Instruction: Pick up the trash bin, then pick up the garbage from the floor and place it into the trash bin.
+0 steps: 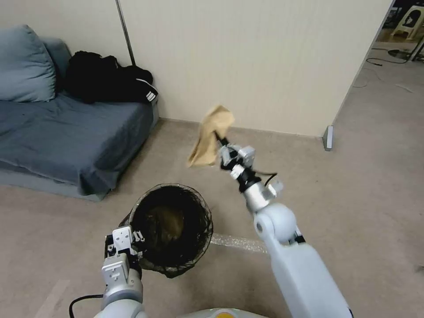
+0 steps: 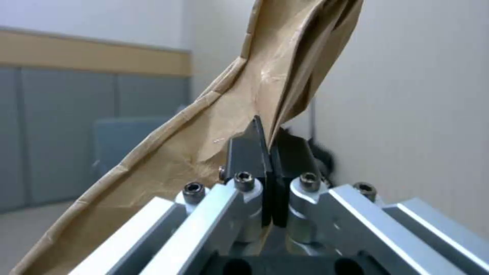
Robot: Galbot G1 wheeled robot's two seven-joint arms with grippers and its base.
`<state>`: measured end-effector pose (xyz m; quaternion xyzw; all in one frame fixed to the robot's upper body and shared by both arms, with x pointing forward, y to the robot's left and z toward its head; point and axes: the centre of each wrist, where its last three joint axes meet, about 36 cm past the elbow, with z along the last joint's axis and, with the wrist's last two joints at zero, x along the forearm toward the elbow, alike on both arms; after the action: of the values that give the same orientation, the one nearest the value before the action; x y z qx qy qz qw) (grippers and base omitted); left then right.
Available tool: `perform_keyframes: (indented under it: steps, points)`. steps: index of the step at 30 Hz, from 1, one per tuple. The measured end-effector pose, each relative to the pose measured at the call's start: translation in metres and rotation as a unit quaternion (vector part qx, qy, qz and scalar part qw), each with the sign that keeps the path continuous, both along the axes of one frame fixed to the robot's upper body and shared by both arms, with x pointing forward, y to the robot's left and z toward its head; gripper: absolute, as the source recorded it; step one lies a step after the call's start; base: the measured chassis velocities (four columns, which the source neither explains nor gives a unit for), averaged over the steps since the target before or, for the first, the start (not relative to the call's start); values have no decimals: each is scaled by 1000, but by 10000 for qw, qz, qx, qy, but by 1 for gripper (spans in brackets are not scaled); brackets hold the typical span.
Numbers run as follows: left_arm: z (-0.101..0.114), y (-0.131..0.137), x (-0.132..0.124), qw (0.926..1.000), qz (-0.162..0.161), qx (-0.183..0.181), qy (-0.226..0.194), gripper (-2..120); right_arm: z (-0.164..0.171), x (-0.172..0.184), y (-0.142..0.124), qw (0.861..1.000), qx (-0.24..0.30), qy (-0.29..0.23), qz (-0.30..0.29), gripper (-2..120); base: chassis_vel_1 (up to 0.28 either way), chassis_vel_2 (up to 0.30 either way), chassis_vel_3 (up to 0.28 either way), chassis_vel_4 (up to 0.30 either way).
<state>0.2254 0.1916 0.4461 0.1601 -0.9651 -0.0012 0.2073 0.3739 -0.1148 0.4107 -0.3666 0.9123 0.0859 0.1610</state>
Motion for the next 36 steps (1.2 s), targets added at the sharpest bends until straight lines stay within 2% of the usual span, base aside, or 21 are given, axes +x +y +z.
perform_keyframes:
  steps: [4, 11, 19, 27, 36]
  points:
    - [1, 1, 3, 10000, 11, -33, -30, 1, -24, -32, 8, 9990, -253, 255, 266, 0, 0, 0, 0, 0]
    - [3, 3, 8, 9999, 40, -54, -77, 1, -50, -48, 15, 9968, -490, 482, 414, 0, 0, 0, 0, 0]
    - [5, -1, 10, 9999, 3, -105, -125, 1, -72, -58, 19, 9943, -652, 644, 539, 0, 0, 0, 0, 0]
    - [15, -9, 3, 9997, -97, -149, -181, 1, -85, -53, 22, 9931, -793, 700, 505, 0, 0, 0, 0, 0]
    - [16, -11, 1, 9996, -125, -145, -184, 1, -101, -61, 31, 9893, -1023, 782, 684, 34, 0, 0, 0, 0]
